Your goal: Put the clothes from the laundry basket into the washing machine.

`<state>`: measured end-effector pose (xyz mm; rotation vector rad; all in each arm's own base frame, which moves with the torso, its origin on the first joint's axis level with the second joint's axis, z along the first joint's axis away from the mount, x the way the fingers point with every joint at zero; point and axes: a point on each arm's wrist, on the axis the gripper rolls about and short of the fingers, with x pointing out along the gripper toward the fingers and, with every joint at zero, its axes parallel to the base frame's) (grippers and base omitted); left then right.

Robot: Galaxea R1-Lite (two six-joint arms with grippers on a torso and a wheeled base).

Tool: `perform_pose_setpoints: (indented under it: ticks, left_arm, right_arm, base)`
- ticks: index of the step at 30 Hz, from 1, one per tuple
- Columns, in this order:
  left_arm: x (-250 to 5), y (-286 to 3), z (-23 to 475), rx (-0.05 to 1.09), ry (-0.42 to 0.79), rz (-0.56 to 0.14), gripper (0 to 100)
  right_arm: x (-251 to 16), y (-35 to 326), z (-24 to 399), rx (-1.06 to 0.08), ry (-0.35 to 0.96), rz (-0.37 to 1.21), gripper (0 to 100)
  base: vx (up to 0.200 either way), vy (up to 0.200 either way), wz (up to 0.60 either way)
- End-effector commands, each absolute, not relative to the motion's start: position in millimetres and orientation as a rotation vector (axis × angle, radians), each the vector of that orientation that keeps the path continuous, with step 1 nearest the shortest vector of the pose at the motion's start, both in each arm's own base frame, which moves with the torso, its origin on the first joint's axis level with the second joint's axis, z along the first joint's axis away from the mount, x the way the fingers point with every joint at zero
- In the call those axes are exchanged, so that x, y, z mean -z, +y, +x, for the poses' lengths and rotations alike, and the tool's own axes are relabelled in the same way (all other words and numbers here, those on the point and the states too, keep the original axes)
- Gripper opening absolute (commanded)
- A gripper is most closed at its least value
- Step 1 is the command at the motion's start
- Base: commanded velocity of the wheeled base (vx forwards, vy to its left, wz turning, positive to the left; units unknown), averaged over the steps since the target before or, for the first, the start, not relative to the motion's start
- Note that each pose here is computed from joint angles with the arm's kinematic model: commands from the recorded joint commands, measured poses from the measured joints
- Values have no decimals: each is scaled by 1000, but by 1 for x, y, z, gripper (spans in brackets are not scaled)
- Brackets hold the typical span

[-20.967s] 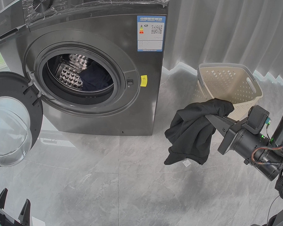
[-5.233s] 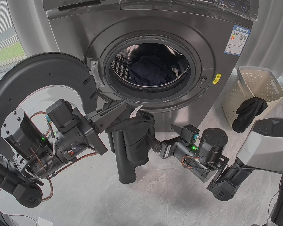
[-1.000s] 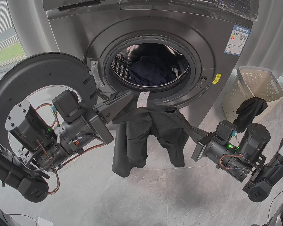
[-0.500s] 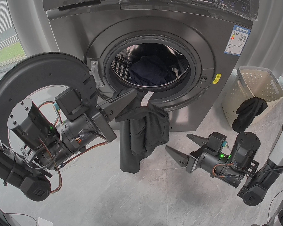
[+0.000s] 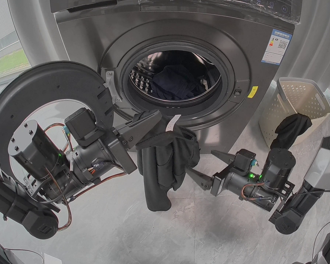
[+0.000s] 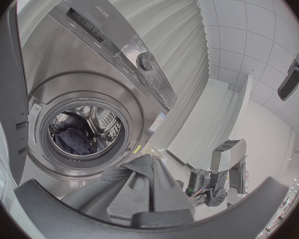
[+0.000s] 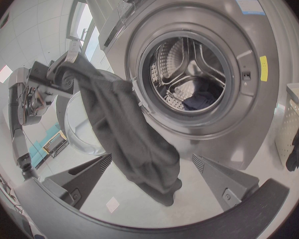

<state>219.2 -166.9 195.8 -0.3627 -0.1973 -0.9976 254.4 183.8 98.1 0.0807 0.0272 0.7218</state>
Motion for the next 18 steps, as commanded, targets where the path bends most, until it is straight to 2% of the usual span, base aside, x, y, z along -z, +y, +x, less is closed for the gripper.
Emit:
perform_pose_setpoints:
  ticks: [1,5,11,18]
  left_arm:
    - [-196,-167,218,999,-199,-363,0]
    - [-196,-167,218,999,-199,-363,0]
    - [-196,-167,218,999,-199,-363,0]
    - [-196,-167,218,999,-199,-363,0]
  right_arm:
    - [-103,182,282,-673,-38,74,100]
    - [-103,185,284,-684,-46,76,100]
    - [-99,194,281,-815,-34,74,100]
    - [-83,207,297,-863,-22,68,100]
  base:
    - [0,0,0]
    - [0,0,0]
    - [0,0,0]
    - [0,0,0]
